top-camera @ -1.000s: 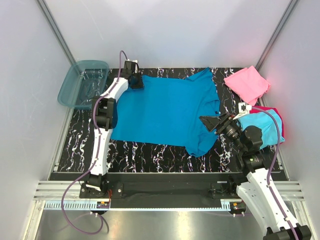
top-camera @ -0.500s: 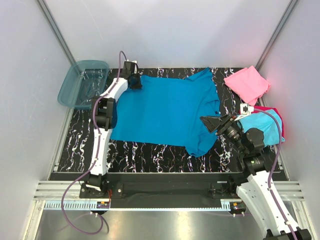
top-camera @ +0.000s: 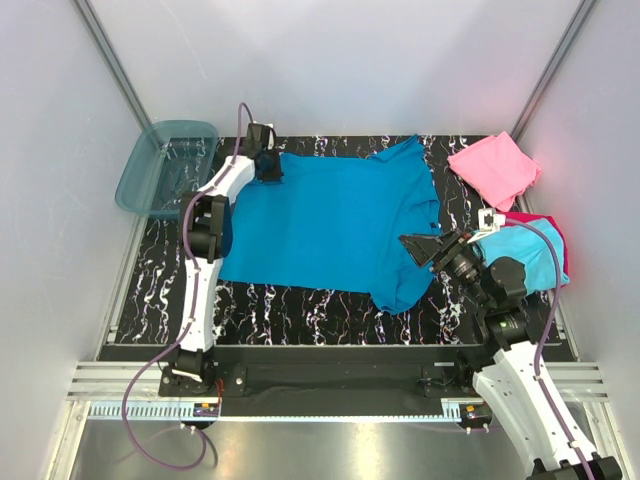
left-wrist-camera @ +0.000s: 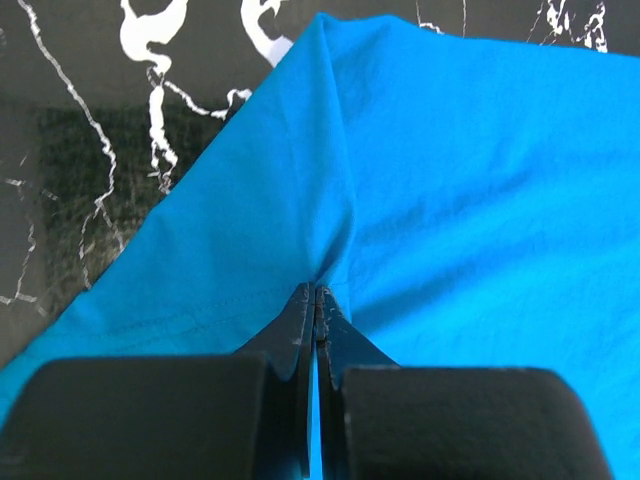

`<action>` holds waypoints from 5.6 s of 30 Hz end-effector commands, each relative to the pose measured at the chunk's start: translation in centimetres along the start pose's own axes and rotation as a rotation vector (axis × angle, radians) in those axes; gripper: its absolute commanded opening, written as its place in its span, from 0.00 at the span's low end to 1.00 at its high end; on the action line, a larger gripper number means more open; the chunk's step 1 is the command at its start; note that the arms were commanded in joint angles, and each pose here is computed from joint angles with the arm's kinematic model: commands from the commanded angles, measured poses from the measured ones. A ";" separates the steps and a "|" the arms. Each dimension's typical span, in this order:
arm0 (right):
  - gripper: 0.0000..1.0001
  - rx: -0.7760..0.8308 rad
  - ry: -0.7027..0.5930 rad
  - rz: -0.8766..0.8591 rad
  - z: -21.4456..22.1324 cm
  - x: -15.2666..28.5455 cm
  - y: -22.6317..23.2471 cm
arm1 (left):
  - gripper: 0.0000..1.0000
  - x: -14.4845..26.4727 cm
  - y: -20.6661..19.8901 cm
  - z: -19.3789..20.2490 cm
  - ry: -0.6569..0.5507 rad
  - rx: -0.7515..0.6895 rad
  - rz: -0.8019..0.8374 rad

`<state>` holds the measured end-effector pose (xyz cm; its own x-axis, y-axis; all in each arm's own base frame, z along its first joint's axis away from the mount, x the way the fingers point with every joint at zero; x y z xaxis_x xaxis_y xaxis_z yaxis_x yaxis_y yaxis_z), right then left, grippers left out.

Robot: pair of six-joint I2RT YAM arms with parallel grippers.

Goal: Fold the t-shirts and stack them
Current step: Flatten the tshirt out

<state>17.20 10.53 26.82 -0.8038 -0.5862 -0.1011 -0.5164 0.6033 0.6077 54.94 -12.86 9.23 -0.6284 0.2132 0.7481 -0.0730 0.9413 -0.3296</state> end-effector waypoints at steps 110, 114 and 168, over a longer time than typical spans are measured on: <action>0.73 -0.263 0.363 0.541 8.9 -3.9 -11.0 | 0.49 23.5 6.7 26.2 -0.401 0.525 -0.397; 0.74 -0.267 0.369 0.538 9.0 -3.8 -10.9 | 0.52 23.6 7.6 26.6 -0.405 0.542 -0.419; 0.72 -0.304 0.232 0.685 5.6 -6.0 -11.2 | 0.00 26.4 8.1 27.0 -0.317 0.582 -0.372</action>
<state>24.97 10.33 15.11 -0.7853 -0.2960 0.5437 0.1866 0.7243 0.6638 17.99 -7.87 10.49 -0.6841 -0.1932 0.7033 -0.6316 0.6392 -0.4388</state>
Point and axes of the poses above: each gripper's point midway between its finger pads, its own x axis back along the fingers, its own y axis along the line the jaws close on, z = x × y, the point moved 8 cm from there along x, back along the fingers, and after that the axes turned 6 degrees about x, right-handed, at the moved point
